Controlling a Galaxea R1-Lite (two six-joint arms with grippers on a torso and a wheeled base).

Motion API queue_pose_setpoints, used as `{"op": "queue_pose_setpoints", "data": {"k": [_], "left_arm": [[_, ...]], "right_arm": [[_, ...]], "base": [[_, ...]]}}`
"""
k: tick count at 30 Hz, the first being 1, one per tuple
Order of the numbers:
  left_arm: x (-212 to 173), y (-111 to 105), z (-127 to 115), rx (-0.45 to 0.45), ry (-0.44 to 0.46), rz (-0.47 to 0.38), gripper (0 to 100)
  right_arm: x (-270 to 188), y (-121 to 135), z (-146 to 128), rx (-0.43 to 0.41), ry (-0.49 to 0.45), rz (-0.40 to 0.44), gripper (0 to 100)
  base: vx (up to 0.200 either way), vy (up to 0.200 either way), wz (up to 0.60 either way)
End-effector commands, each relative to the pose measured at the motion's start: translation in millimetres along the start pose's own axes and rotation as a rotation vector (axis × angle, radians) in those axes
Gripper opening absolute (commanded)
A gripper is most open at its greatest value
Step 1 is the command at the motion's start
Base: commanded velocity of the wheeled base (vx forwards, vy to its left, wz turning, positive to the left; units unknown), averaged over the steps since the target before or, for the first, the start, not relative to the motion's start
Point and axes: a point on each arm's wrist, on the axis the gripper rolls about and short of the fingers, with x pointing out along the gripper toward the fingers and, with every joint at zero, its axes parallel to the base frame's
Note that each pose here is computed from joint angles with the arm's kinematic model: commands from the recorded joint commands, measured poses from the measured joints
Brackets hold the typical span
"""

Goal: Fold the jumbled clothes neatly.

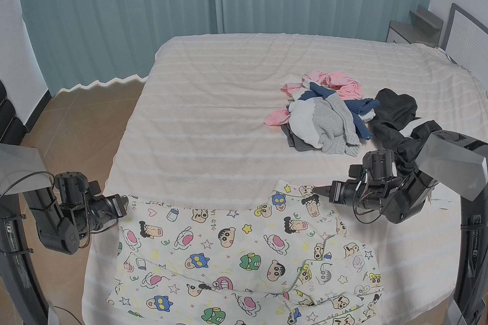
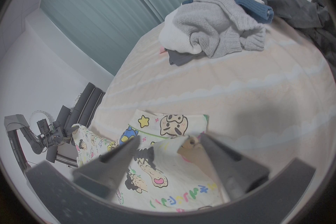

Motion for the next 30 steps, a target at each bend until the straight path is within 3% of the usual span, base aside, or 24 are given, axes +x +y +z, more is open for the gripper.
{"op": "queue_pose_setpoints", "data": {"k": [1, 14, 15, 24, 30], "left_arm": [[1, 1, 0, -0.001, 0.001, 0.0, 0], [2, 2, -2, -0.005, 0.008, 0.002, 0], [2, 2, -2, -0.004, 0.008, 0.002, 0], [1, 0, 1, 0.011, -0.007, 0.001, 0], [-3, -2, 7, 0.054, -0.093, -0.006, 0]], "right_arm": [[13, -5, -12, 0.005, 0.032, -0.004, 100], [22, 9, -16, -0.018, 0.043, 0.031, 100], [22, 10, -15, -0.019, 0.04, 0.032, 0], [12, 7, -6, -0.022, 0.003, 0.027, 0], [-5, 11, 0, -0.028, -0.029, 0.036, 0]], "base": [[0.0, 0.0, 0.0], [0.0, 0.0, 0.0], [0.0, 0.0, 0.0], [0.0, 0.0, 0.0], [0.0, 0.0, 0.0]]}}
